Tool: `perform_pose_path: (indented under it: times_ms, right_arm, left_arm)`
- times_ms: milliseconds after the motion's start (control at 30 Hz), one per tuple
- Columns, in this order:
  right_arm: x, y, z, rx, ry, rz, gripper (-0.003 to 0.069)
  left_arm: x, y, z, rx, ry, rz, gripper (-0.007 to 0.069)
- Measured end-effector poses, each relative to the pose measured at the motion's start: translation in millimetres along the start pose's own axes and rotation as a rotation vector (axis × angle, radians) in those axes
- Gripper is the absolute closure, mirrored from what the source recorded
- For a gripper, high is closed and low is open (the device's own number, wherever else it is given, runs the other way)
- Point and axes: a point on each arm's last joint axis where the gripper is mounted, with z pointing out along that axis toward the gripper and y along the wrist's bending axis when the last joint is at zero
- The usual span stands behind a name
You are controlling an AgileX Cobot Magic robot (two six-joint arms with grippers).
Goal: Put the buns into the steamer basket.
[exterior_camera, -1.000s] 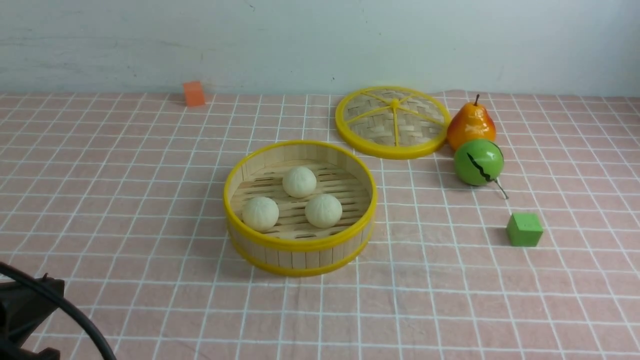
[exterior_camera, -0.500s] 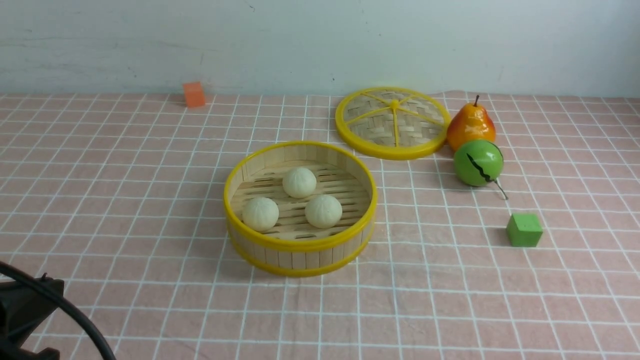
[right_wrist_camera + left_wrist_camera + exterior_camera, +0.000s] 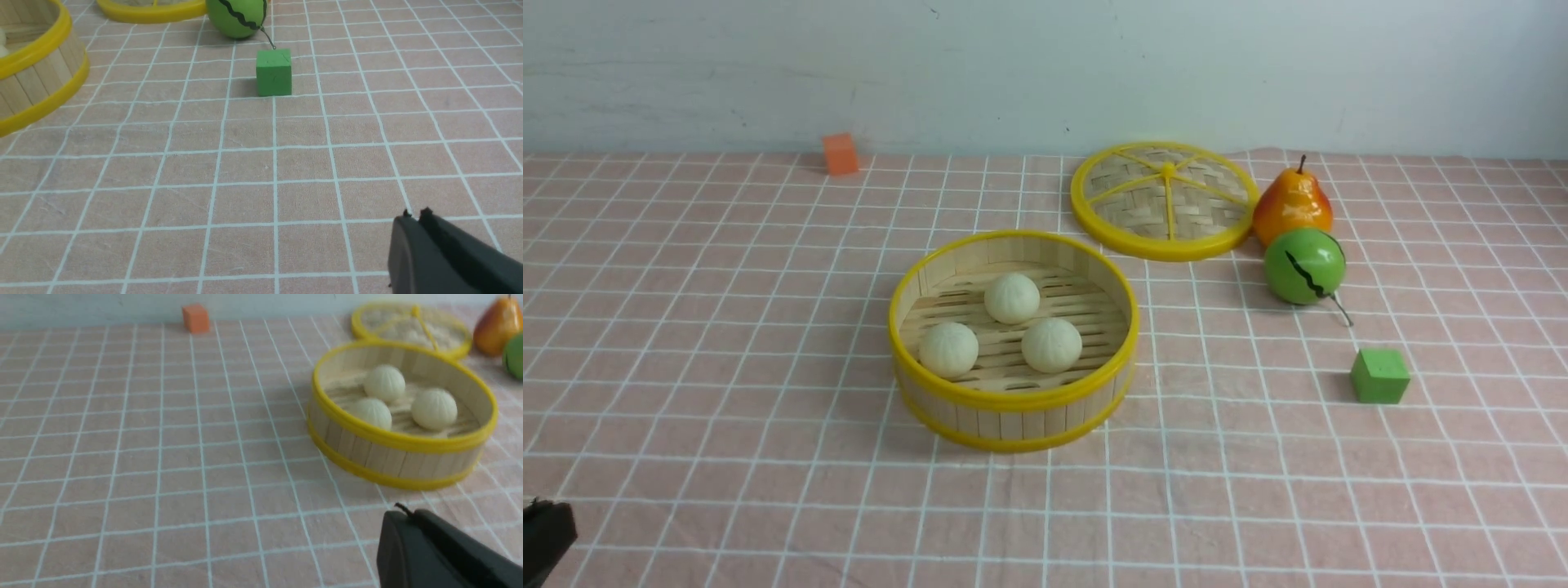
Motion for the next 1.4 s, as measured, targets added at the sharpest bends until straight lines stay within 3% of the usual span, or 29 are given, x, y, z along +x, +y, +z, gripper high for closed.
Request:
perform_pose_path:
  times_ms: [167, 400, 1400]
  right_arm:
    - [0, 0, 0, 0.0, 0.0, 0.001, 0.0634]
    - [0, 0, 0, 0.0, 0.001, 0.001, 0.0626]
    - [0, 0, 0, 0.0, 0.001, 0.001, 0.0595]
  left_arm:
    - [41, 9, -2, -0.083, -0.116, -0.066, 0.0638]
    - [77, 12, -1, -0.126, 0.118, -0.14, 0.0638]
    - [77, 11, -1, -0.115, 0.127, -0.129, 0.0638]
